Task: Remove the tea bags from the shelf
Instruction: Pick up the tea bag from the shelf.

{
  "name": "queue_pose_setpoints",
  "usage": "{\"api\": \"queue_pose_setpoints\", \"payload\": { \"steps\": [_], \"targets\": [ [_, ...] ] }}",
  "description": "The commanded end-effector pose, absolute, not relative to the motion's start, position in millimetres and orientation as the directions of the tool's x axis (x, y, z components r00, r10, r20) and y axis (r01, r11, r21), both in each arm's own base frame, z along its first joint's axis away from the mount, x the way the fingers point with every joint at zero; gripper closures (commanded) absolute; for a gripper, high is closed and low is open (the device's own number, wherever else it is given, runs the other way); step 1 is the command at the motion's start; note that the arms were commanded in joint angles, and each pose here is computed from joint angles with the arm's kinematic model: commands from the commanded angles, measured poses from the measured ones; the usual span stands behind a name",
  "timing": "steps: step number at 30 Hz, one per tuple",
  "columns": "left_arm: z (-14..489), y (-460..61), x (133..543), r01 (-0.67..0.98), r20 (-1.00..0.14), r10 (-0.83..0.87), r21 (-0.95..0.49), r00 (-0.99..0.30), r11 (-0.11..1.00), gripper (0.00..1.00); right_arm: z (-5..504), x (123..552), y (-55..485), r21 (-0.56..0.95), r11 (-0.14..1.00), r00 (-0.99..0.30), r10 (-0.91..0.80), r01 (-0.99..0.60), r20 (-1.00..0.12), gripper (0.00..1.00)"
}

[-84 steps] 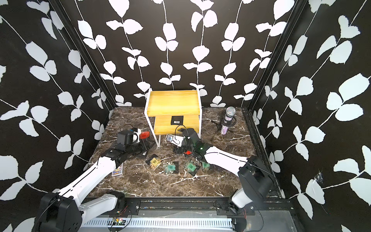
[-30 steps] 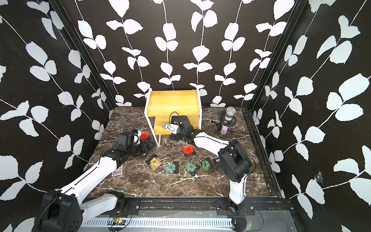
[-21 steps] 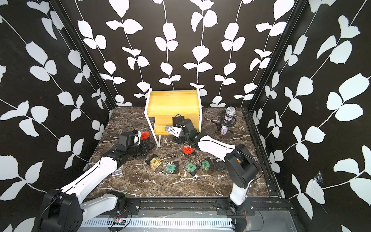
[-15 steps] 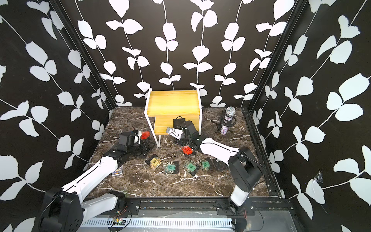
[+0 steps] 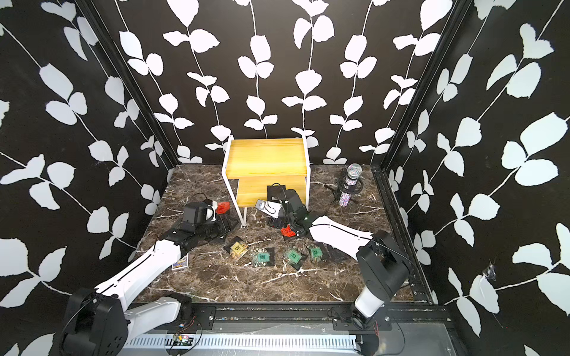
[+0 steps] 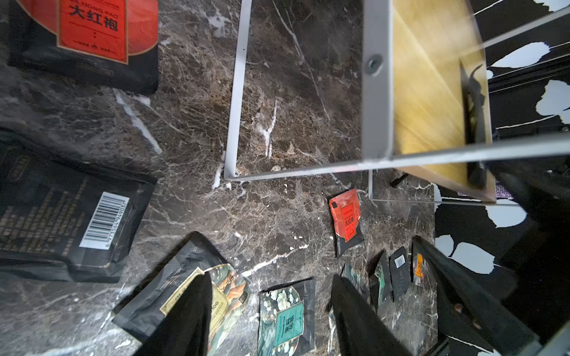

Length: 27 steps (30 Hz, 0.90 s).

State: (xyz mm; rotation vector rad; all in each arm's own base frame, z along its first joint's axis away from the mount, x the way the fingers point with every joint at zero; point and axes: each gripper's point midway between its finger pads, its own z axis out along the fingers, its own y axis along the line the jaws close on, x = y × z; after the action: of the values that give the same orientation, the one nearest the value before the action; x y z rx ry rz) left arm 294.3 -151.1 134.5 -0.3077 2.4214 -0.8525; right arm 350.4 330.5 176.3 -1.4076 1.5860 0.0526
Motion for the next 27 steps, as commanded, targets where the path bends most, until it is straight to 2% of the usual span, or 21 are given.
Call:
{"api": "queue_pose_setpoints", "payload": {
  "steps": [1, 7, 9, 17, 19, 23, 27],
  "targets": [
    [138.7, -151.8, 291.1, -0.014, -0.434, -0.375, -0.639, -0.819, 0.769, 0.43, 199.0, 351.9, 330.2, -0.582, 0.353, 0.191, -0.714, -0.733, -0.673, 0.13],
    [136.9, -151.2, 290.2, -0.016, -0.432, -0.374, -0.636, -0.821, 0.772, 0.43, 204.9, 360.8, 332.0, -0.616, 0.344, 0.209, -0.732, -0.709, -0.649, 0.11],
    [137.2, -151.6, 291.1, -0.015, -0.433, -0.373, -0.636, -0.821, 0.772, 0.43, 189.7, 366.6, 335.3, -0.61, 0.327, 0.194, -0.75, -0.722, -0.632, 0.1],
    [135.0, -152.6, 291.2, -0.014, -0.428, -0.366, -0.634, -0.827, 0.773, 0.43, 183.3, 388.7, 342.1, -0.61, 0.342, 0.176, -0.757, -0.714, -0.63, 0.1],
    [134.2, -152.3, 290.4, -0.016, -0.426, -0.367, -0.634, -0.827, 0.773, 0.43, 183.0, 391.0, 343.9, -0.606, 0.344, 0.172, -0.755, -0.717, -0.633, 0.15],
    [131.9, -150.8, 288.6, -0.02, -0.426, -0.367, -0.63, -0.827, 0.776, 0.43, 177.0, 385.4, 344.7, -0.577, 0.34, 0.154, -0.752, -0.742, -0.641, 0.3],
    [129.9, -150.6, 288.3, -0.022, -0.426, -0.369, -0.63, -0.826, 0.776, 0.43, 170.6, 376.3, 338.5, -0.558, 0.339, 0.136, -0.754, -0.757, -0.642, 0.42]
  ]
}}
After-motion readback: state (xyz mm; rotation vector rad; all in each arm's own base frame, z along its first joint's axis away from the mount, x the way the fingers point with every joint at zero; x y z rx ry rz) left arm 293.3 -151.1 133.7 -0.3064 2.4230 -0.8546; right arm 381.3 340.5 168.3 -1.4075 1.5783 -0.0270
